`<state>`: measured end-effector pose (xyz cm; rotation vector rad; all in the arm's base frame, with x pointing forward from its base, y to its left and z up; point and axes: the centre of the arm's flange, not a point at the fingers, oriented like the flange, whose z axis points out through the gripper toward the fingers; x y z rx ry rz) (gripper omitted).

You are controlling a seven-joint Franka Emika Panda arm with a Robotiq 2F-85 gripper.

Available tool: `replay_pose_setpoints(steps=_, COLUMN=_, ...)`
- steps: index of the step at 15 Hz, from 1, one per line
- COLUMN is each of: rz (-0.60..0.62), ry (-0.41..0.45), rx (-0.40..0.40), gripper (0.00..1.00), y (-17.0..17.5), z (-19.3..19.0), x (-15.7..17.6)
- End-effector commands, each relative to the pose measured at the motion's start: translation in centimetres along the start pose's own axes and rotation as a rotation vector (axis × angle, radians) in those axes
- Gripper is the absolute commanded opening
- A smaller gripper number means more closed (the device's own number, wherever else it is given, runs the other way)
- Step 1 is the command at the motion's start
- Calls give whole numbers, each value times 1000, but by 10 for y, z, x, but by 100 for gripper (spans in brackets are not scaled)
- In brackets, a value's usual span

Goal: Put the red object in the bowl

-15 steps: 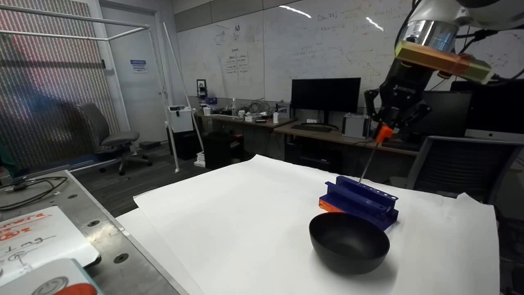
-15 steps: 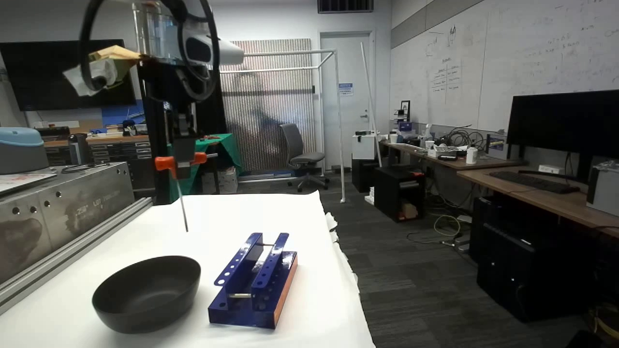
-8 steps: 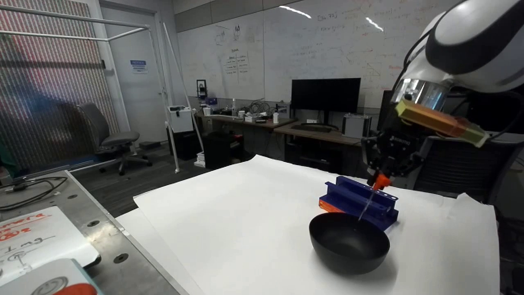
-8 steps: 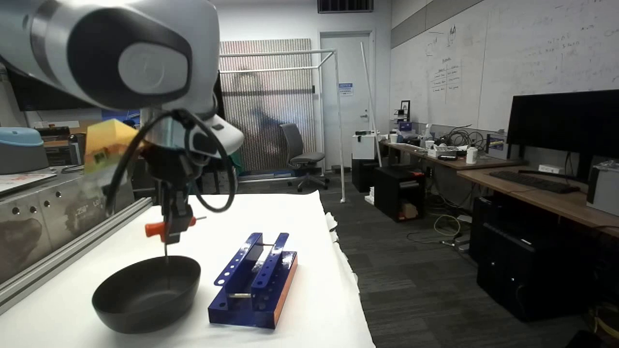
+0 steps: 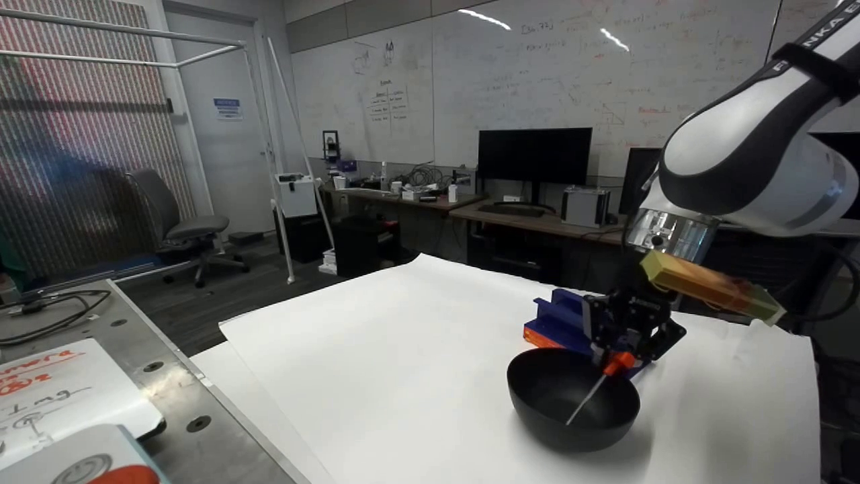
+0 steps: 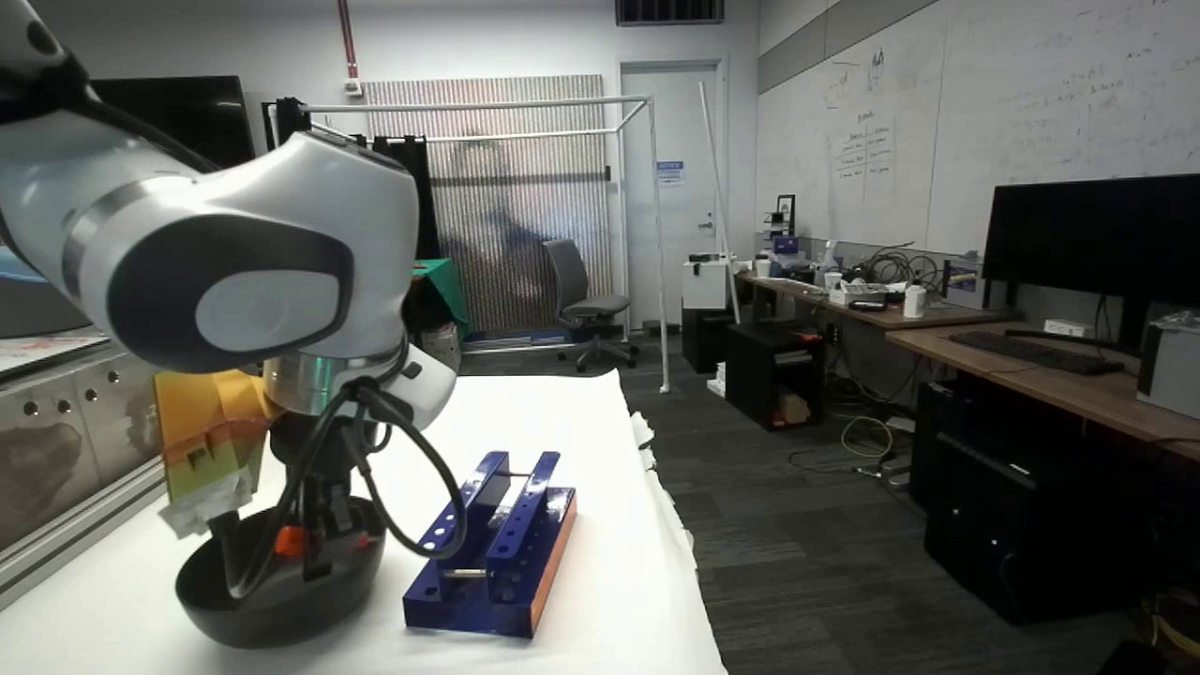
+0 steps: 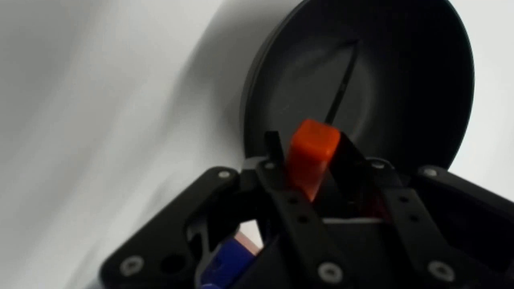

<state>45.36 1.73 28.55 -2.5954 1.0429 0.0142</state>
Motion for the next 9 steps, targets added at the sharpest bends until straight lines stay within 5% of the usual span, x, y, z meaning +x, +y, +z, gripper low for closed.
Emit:
replay_pose_setpoints(steps=1, rz=-43, ry=45, rx=61, gripper=67, y=-8, z=6, x=-1)
replay_pose_setpoints(steps=5, rz=-82, ry=115, rx=129, gripper=98, y=-18, z=-27, x=1)
replay_pose_setpoints(steps=9, rz=-160, ry=161, rx=175, gripper=100, y=-33, z=-87, x=-10)
